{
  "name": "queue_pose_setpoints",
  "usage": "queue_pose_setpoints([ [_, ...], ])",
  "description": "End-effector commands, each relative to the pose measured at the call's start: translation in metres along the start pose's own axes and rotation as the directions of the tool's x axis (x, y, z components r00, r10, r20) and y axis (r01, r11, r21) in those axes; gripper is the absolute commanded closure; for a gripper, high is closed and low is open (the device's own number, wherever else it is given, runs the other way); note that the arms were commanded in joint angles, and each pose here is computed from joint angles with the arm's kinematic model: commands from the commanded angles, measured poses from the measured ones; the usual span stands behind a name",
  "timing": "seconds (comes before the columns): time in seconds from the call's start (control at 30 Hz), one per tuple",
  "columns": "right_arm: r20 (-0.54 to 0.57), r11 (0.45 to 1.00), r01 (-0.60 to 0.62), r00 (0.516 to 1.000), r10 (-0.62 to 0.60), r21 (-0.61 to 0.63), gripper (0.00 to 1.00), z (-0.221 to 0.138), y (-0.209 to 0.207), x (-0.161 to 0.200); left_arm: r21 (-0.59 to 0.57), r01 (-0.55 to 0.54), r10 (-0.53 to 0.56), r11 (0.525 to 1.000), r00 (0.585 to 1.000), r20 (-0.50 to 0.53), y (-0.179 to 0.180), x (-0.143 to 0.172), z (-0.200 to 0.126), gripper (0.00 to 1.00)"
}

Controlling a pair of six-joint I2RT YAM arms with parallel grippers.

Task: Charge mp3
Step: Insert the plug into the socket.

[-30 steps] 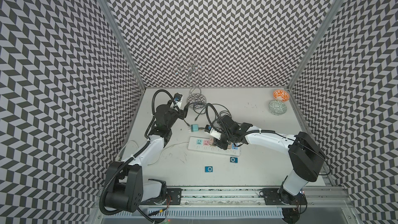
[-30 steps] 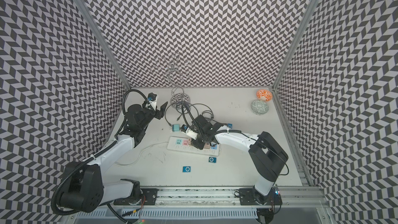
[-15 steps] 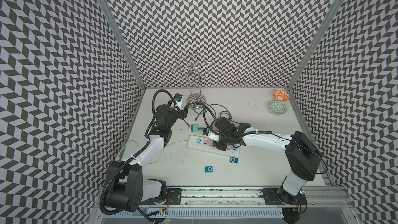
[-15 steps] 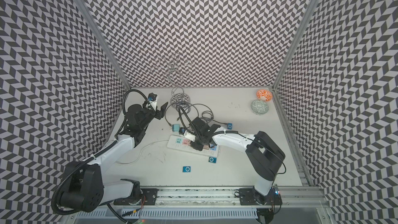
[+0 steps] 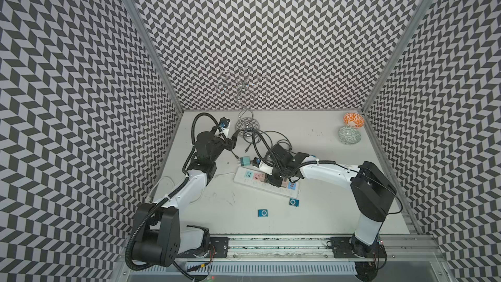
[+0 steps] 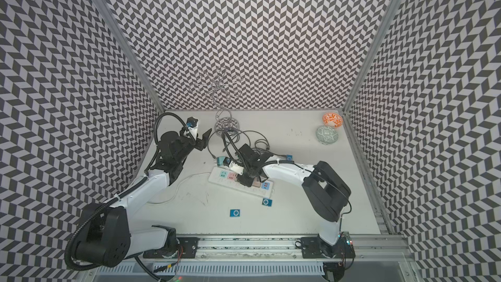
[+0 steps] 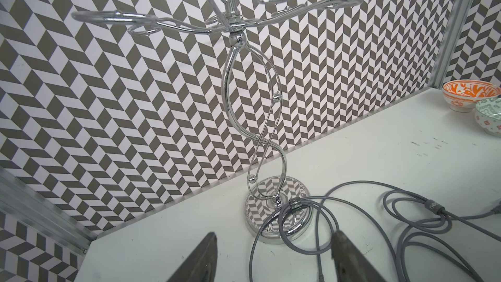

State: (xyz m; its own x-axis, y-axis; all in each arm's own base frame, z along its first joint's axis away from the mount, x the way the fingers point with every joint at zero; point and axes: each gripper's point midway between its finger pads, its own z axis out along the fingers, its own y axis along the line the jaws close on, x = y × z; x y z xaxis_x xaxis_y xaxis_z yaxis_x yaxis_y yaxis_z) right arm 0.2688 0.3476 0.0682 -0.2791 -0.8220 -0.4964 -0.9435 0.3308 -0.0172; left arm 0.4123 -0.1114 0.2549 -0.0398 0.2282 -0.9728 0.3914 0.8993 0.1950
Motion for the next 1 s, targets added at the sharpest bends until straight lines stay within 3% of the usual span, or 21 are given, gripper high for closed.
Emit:
queue_pose_setpoints([
  [0.0, -0.287, 0.997, -0.055, 0.957, 0.036, -0.058, 0.97, 0.032, 0.019, 0.086, 0.016, -0.015, 0.014, 1.000, 0.999, 0.036, -0.004, -0.014, -0.002, 0.33],
  [0.13, -0.260, 0.998, -0.053, 0.965, 0.039, -0.047, 0.87, 0.027, 0.022, 0.080, 0.014, -0.018, 0.017, 1.000, 0.999, 0.038, -0.004, -0.015, -0.003, 0.33],
  [0.27, -0.167, 0.999, -0.047, 0.985, 0.043, -0.021, 0.69, 0.009, 0.015, 0.047, 0.013, -0.019, 0.018, 1.000, 0.999, 0.043, -0.003, -0.018, -0.002, 0.33],
  [0.47, -0.012, 0.999, -0.054, 0.998, 0.054, 0.011, 0.57, -0.024, 0.003, -0.007, 0.016, -0.029, 0.028, 0.999, 0.998, 0.050, -0.003, -0.022, -0.005, 0.33],
  [0.7, 0.142, 0.997, -0.057, 0.989, 0.049, 0.051, 0.48, -0.071, -0.010, -0.048, 0.076, -0.044, 0.041, 0.996, 0.998, 0.045, -0.017, -0.025, -0.004, 0.33],
  [0.97, 0.170, 0.992, -0.105, 0.981, 0.093, 0.067, 0.47, -0.096, -0.028, -0.036, 0.175, -0.030, 0.029, 0.984, 1.000, 0.007, -0.047, -0.018, -0.002, 0.33],
])
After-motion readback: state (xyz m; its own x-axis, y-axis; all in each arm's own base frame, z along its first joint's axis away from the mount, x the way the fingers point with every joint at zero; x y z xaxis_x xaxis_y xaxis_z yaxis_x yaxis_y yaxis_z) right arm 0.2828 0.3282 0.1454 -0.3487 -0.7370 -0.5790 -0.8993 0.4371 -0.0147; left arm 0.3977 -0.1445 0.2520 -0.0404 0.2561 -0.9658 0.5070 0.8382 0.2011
